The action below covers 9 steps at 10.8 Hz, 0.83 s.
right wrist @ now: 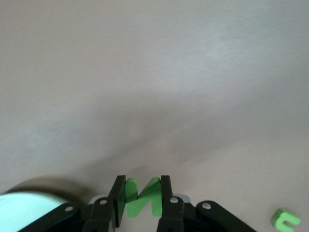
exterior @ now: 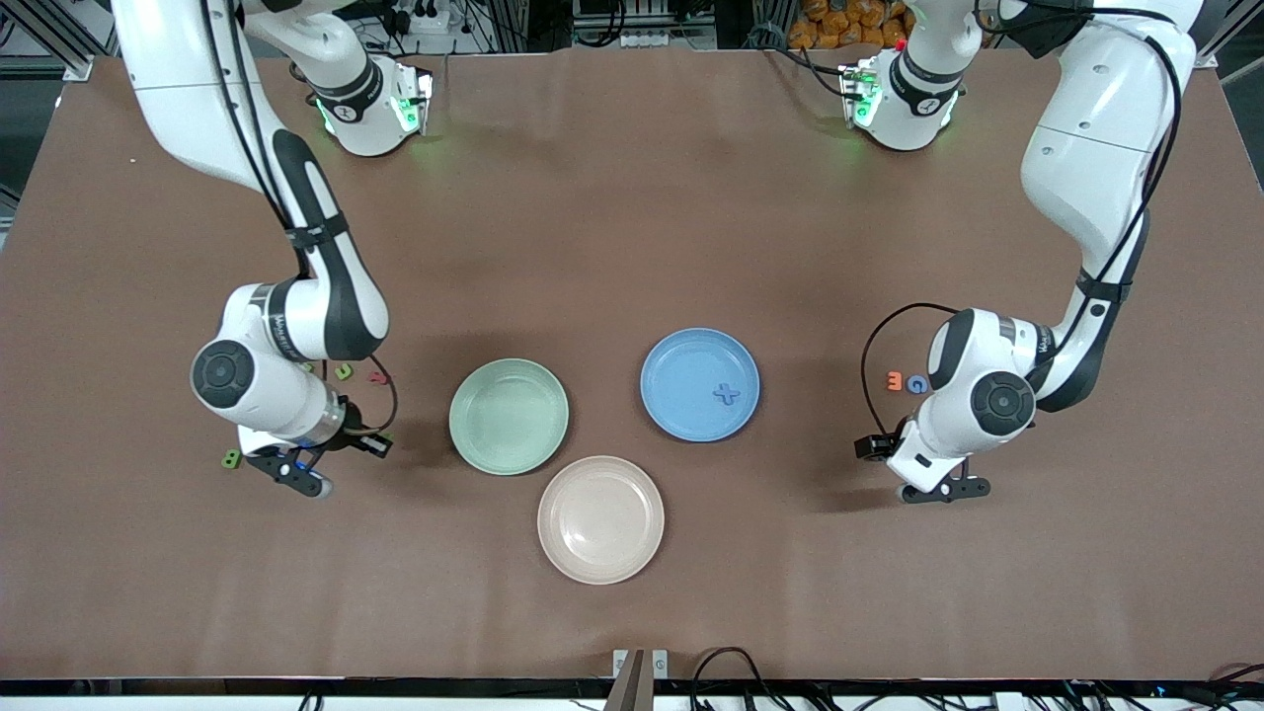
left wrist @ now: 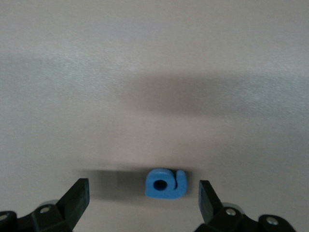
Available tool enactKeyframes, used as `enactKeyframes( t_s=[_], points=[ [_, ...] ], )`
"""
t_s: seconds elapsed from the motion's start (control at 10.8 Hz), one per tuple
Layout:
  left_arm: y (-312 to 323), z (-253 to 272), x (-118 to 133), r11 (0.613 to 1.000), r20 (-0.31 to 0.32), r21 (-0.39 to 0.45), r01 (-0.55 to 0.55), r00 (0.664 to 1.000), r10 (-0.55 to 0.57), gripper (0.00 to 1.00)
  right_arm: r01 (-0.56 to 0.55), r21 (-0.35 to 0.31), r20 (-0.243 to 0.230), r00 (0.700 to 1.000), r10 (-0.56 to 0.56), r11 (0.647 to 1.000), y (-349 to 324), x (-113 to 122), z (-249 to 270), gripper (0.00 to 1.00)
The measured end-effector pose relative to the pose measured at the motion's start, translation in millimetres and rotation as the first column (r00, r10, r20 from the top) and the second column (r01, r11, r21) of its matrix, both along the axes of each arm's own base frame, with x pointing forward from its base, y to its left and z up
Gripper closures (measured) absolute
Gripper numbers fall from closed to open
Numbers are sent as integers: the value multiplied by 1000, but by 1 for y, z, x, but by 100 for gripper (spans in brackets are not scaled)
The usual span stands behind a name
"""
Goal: Sort letters by color into matching plates
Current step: 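Place the N on the green plate while the left gripper grasps the a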
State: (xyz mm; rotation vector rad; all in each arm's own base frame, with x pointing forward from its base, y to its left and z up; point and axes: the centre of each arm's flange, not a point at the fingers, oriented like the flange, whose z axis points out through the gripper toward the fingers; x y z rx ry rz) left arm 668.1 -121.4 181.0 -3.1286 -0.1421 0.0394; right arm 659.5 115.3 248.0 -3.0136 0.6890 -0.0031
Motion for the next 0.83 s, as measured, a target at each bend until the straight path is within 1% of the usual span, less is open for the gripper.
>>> enactKeyframes(
  t_s=[0.18, 0.46, 0.74, 0.83],
  points=[
    [3, 0, 1, 1000, 2, -1, -4, 1000, 4, 0, -64, 4, -15, 998, 65, 998, 40, -5, 6, 67],
    [-2, 1, 1, 1000, 4, -23, -15, 1000, 16, 0, -159, 5, -24, 987, 159, 987, 106, -25, 7, 67],
    [-6, 1, 1, 999, 10, -33, -17, 1000, 17, 0, -208, 5, -28, 978, 208, 978, 147, -41, 6, 67],
    [-8, -1, 1, 999, 8, -34, -20, 1000, 21, 0, -204, 4, -29, 979, 204, 979, 154, -44, 6, 67]
  ],
)
